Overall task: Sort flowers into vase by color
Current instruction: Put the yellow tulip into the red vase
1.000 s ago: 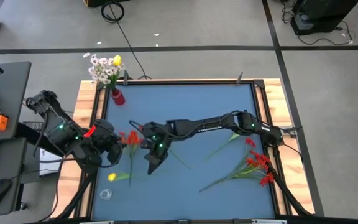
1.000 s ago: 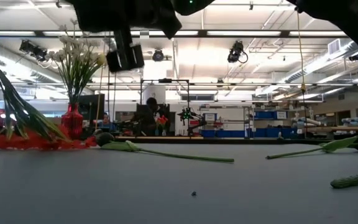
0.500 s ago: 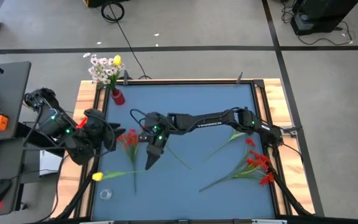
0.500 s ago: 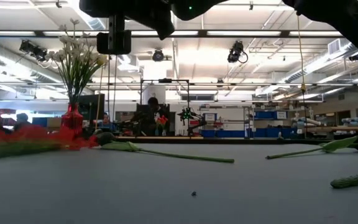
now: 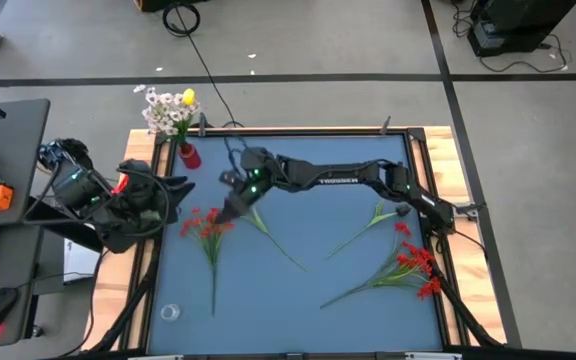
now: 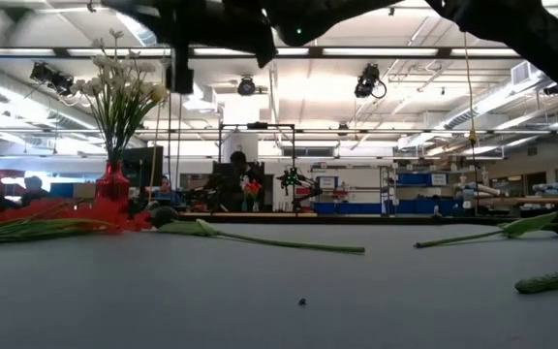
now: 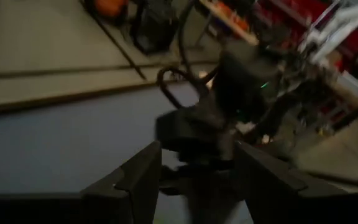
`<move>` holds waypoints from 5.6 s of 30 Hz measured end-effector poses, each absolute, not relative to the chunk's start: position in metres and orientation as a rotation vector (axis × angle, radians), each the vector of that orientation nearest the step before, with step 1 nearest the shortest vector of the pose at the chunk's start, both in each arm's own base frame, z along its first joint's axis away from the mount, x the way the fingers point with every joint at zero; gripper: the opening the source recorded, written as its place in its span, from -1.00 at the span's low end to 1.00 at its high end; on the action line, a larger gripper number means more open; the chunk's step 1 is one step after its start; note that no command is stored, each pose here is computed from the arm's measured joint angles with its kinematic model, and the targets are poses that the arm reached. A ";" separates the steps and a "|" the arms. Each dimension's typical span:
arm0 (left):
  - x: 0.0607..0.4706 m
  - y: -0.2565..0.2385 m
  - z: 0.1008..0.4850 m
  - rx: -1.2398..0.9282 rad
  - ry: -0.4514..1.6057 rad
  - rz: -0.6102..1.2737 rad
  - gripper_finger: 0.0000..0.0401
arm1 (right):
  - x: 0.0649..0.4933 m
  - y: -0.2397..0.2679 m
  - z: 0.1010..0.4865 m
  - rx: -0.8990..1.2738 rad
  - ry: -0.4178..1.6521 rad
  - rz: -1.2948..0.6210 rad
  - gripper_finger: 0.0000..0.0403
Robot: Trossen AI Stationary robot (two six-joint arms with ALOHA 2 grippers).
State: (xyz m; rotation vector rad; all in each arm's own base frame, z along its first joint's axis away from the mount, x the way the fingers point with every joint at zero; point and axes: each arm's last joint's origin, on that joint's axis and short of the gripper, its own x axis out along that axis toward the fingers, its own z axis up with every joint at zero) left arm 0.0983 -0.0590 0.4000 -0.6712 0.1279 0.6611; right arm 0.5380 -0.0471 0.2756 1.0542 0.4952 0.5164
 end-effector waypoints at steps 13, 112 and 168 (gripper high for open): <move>0.089 -0.049 0.405 -0.720 0.061 0.665 0.01 | 0.531 -0.103 0.269 1.025 0.404 0.174 -1.00; 0.116 0.011 0.356 -0.214 0.369 1.300 -0.95 | 0.360 -0.131 0.244 0.716 0.346 0.037 -0.39; 0.140 0.093 0.374 -0.107 0.537 1.307 -0.95 | 0.340 -0.177 0.246 0.655 0.287 -0.024 -0.39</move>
